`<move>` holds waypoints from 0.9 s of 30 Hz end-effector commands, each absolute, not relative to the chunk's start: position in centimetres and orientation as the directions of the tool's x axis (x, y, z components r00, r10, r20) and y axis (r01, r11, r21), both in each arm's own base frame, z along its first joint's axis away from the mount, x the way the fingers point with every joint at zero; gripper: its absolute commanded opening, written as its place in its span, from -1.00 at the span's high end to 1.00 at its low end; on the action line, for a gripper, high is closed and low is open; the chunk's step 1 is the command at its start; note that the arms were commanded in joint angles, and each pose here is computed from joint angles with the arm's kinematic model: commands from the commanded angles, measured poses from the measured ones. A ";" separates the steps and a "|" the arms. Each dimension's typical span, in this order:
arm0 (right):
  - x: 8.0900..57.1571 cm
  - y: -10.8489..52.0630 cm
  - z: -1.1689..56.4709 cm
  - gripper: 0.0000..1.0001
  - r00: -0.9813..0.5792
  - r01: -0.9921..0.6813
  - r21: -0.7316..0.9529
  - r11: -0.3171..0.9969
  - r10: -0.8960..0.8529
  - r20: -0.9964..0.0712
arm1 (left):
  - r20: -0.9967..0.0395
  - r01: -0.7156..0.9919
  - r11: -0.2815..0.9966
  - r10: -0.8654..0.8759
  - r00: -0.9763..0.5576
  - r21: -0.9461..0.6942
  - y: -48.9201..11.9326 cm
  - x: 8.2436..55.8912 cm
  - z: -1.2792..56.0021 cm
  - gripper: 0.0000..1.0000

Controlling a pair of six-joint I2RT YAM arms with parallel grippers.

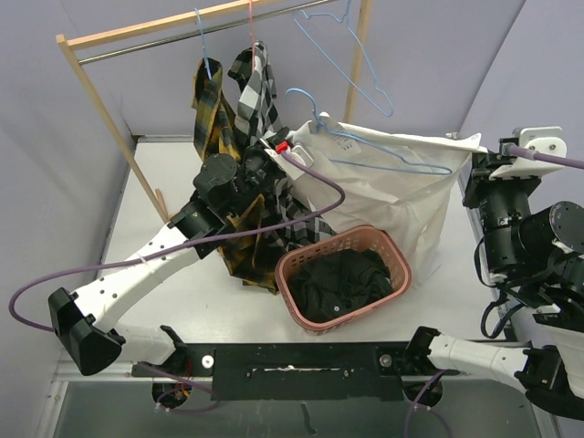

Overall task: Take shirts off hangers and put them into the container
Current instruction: Remove the shirt from the hanger.

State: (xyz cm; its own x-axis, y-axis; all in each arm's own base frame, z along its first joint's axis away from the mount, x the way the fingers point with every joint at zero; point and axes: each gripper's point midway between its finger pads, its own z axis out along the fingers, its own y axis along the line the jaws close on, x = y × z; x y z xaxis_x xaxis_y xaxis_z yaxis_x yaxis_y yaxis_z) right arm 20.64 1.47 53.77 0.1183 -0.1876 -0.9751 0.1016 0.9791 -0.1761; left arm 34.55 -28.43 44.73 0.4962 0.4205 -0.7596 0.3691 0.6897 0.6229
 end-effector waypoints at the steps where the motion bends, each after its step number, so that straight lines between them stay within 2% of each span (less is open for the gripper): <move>1: 17.8 -4.0 54.6 1.00 0.132 0.255 -0.041 0.966 -0.077 -0.988 | -0.804 0.330 0.793 0.307 0.510 0.512 -25.0 34.2 48.3 1.00; 7: 17.5 -3.9 53.5 1.00 0.100 0.222 -0.044 0.974 -0.068 -0.993 | -0.832 0.376 0.799 0.257 0.492 0.470 -24.9 34.7 48.1 1.00; 8: 17.6 -3.8 53.2 0.95 0.089 0.219 -0.050 0.974 -0.071 -0.993 | -0.837 0.382 0.799 0.255 0.484 0.465 -24.9 35.0 48.0 1.00; 9: 17.6 -3.6 52.8 0.77 0.079 0.211 -0.057 0.976 -0.075 -0.994 | -0.841 0.388 0.798 0.256 0.476 0.462 -25.0 35.3 47.7 1.00; 12: 17.8 -2.3 51.6 -0.11 0.043 0.142 -0.067 0.988 -0.074 -0.996 | -0.850 0.391 0.796 0.274 0.450 0.463 -25.7 36.5 47.4 1.00; 14: 17.7 -1.5 51.0 -0.30 0.024 0.091 -0.056 0.994 -0.059 -0.998 | -0.854 0.396 0.795 0.273 0.442 0.459 -26.4 37.4 47.6 1.00; 17: 17.7 -0.4 50.3 -0.32 0.006 0.022 -0.050 0.999 -0.050 -0.999 | -0.862 0.421 0.786 0.266 0.431 0.453 -28.1 38.5 47.9 1.00; 21: 17.7 1.2 49.7 -0.24 -0.010 -0.061 -0.063 0.996 -0.063 -0.998 | -0.867 0.450 0.775 0.246 0.433 0.445 -30.8 39.8 48.5 1.00; 27: 16.9 2.5 50.4 -0.15 0.015 -0.195 -0.067 0.978 -0.066 -0.998 | -0.829 0.489 0.709 0.249 0.500 0.508 -34.7 39.2 47.9 1.00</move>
State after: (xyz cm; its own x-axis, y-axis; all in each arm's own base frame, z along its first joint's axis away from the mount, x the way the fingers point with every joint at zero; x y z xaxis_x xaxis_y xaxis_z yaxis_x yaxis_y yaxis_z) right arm 17.57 1.08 49.54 -0.0088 -0.0942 -0.9955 -0.0741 0.9929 -0.0933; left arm 40.55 -33.15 44.04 0.3941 0.3299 -0.8578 0.4943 0.7108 0.5004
